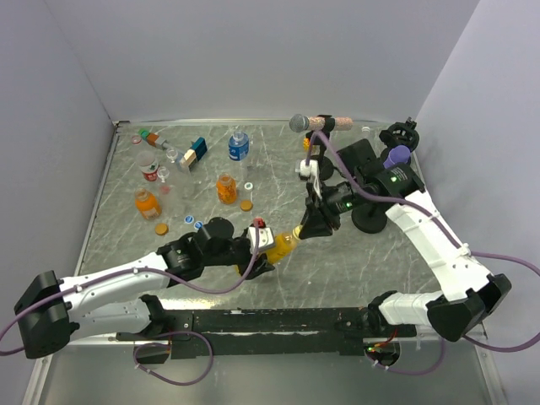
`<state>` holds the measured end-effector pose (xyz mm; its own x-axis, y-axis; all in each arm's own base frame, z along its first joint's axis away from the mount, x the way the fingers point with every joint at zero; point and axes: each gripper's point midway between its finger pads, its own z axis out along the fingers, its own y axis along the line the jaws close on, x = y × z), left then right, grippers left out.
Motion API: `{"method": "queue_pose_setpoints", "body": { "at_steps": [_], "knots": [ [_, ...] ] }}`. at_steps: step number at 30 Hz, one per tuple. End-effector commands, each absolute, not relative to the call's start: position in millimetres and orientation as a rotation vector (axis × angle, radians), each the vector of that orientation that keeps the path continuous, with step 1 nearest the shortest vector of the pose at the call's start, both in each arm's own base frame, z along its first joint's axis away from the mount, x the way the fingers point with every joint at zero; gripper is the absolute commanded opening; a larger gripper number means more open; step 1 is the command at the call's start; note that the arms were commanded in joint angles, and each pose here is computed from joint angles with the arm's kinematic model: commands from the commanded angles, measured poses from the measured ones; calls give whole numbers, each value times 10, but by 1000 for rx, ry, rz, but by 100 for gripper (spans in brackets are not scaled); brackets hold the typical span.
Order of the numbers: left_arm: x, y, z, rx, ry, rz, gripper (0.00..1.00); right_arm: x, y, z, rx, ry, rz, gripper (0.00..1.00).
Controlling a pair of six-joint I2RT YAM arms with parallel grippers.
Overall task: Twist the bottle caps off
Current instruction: Unscrew the bottle cap from the plastic bottle.
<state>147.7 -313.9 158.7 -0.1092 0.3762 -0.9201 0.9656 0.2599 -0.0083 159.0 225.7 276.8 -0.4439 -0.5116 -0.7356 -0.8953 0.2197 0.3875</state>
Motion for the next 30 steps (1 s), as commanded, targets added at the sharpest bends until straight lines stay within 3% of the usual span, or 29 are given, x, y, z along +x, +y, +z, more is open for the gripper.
{"method": "queue_pose_setpoints", "body": {
  "at_steps": [1, 7, 14, 22, 28, 30],
  "knots": [
    [1407, -3210, 1956, 1254, 1502, -920, 26, 1091, 2305, 2925, -1830, 1442, 1126, 11],
    [1345, -3152, 1963, 1262, 1494, -933, 26, 1306, 2391, 2812, -1928, 1185, 860, 13],
    [1336, -3122, 1943, 1254, 1492, -934, 26, 1313, 2444, 2861, -1867, 1266, 922, 20],
    [1382, -3116, 1927, 1231, 1512, -918, 26, 1289, 2409, 3228, -1663, 1523, 1059, 69],
    [1469, -3129, 2005, 1182, 1514, -893, 26, 1385, 2253, 3413, -1357, 1745, 1159, 91],
    [1520, -3144, 2026, 1163, 1525, -878, 26, 1492, 2215, 3306, -1162, 1922, 1173, 92]
  ]
}}
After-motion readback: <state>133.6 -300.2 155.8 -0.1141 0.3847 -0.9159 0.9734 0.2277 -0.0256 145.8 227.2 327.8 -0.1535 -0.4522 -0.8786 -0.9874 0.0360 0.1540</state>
